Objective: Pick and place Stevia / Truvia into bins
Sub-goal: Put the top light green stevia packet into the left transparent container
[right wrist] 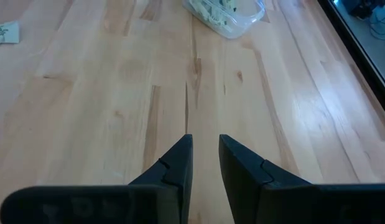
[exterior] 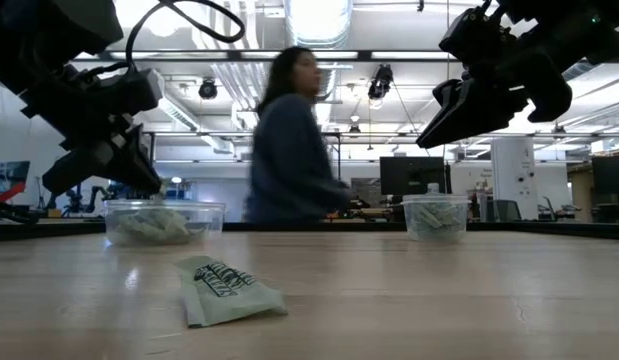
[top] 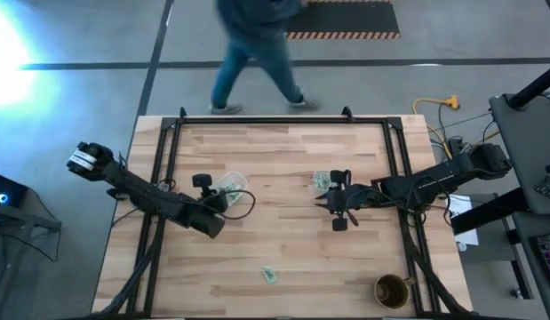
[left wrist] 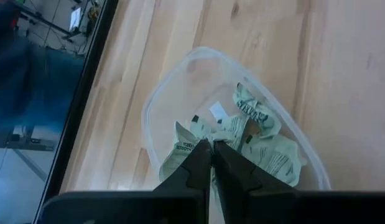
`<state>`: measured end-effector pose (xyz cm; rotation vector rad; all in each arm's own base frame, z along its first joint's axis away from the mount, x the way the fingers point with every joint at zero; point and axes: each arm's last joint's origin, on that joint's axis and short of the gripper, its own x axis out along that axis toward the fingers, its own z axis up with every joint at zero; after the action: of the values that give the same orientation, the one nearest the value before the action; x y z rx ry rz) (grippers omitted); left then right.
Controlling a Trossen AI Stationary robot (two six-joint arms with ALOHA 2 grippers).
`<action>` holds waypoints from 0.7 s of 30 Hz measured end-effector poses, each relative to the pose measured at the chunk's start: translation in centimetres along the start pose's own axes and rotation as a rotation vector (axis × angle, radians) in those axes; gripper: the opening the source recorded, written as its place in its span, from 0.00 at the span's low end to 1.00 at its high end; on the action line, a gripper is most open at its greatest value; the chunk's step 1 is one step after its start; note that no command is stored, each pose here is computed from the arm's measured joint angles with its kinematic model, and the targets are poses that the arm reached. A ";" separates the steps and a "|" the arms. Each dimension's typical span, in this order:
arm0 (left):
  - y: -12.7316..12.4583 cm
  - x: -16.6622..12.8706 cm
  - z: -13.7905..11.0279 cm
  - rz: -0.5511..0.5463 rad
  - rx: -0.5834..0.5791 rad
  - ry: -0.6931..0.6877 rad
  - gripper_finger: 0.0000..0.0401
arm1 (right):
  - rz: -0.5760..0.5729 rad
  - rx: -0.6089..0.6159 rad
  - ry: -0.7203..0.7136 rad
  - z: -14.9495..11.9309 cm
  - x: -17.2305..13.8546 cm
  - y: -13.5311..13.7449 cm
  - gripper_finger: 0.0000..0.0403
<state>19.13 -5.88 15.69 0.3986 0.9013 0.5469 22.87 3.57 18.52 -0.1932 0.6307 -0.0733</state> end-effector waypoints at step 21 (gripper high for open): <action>0.0 0.0 0.1 -0.002 -0.007 -0.007 0.20 | 0.149 0.008 -0.085 0.6 0.0 0.4 0.17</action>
<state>19.21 -5.92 15.73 0.3930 0.8927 0.5461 23.23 4.07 18.95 -0.1401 0.5581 0.0753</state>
